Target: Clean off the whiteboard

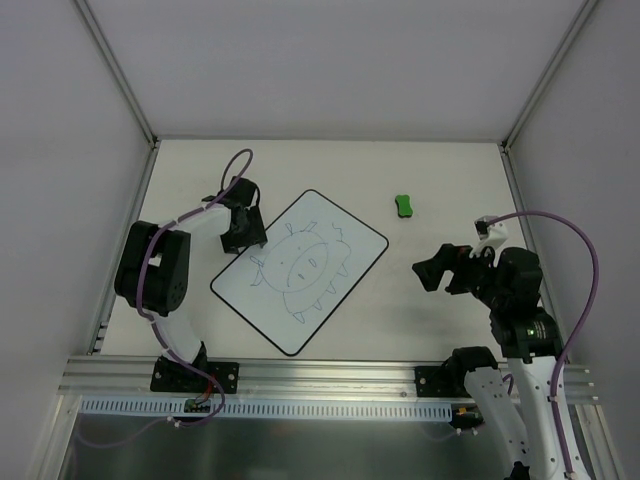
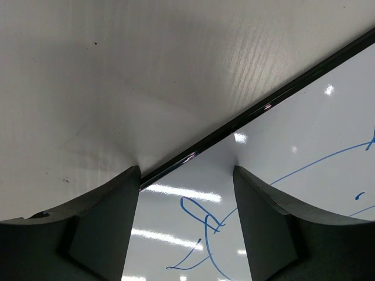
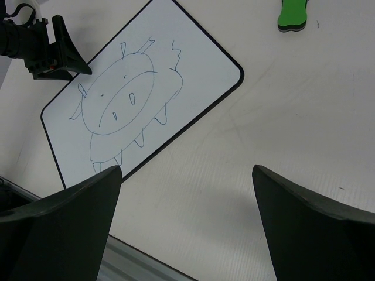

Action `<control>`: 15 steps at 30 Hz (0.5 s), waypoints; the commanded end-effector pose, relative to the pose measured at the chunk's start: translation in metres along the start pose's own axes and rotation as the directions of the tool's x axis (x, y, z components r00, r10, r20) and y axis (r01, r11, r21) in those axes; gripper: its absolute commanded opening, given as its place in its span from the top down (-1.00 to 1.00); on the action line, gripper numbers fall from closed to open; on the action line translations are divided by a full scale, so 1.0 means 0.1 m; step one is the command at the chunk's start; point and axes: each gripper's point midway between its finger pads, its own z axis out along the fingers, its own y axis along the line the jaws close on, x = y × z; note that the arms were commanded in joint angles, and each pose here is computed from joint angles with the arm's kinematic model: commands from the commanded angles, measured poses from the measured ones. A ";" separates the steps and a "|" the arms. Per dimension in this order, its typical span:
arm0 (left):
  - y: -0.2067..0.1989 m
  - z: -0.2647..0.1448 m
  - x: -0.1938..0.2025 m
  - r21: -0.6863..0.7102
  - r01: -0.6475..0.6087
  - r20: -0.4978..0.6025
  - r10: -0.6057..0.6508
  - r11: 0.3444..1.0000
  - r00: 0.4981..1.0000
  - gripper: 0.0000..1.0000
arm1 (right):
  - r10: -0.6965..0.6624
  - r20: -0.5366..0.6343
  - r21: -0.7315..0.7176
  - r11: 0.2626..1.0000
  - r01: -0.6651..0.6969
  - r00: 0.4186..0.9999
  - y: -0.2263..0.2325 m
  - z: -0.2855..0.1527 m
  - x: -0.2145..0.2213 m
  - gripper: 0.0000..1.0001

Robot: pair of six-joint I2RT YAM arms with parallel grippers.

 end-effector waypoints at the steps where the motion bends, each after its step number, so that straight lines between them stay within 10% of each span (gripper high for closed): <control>1: -0.06 0.10 0.08 0.028 -0.003 -0.042 0.004 1.000 0.999 -0.27 | -0.015 0.034 -0.040 0.999 0.016 0.999 0.08 -0.01 -0.07 -0.98; 15: -0.31 -0.18 0.81 0.207 0.107 -0.200 -0.065 0.972 0.978 0.28 | 0.007 -0.025 -0.027 1.000 -0.007 1.000 0.07 0.15 -0.16 -0.98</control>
